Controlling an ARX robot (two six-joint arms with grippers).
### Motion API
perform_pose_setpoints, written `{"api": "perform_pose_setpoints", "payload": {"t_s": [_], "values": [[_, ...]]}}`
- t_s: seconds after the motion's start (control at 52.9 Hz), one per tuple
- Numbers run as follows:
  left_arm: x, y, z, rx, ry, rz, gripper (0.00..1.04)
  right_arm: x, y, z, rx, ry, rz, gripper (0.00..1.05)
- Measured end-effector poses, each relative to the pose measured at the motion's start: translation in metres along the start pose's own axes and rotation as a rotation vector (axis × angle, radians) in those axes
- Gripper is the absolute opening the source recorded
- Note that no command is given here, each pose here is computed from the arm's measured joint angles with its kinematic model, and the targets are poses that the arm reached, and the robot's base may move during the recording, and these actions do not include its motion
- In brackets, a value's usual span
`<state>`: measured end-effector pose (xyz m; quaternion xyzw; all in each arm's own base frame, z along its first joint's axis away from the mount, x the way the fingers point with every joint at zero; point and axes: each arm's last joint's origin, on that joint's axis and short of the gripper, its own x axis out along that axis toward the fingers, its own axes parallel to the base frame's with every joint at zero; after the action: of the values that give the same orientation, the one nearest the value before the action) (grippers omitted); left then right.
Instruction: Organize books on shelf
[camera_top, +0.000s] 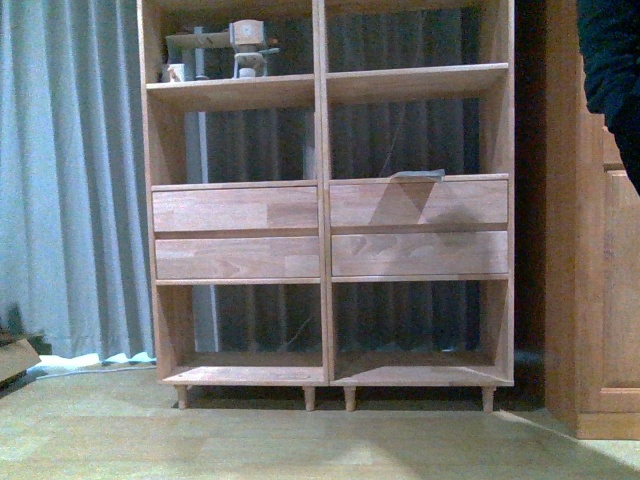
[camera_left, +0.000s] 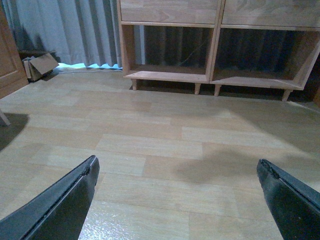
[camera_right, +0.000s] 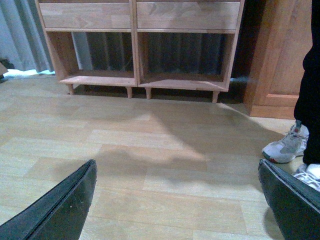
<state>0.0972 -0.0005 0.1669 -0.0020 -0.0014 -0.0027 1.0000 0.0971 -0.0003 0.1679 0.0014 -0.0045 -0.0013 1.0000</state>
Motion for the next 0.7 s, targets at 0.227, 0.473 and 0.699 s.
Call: {"api": "perform_pose_setpoints", "payload": {"t_s": [0.227,0.473,0.699], "values": [[0.0,0.0,0.0,0.0,0.0,0.0,0.97,0.0,0.0,0.0,0.0,0.0,0.0,0.98],[0.0,0.0,0.0,0.0,0.0,0.0,0.97,0.0,0.0,0.0,0.0,0.0,0.0,0.98],[0.0,0.0,0.0,0.0,0.0,0.0,0.97,0.0,0.0,0.0,0.0,0.0,0.0,0.98]]}}
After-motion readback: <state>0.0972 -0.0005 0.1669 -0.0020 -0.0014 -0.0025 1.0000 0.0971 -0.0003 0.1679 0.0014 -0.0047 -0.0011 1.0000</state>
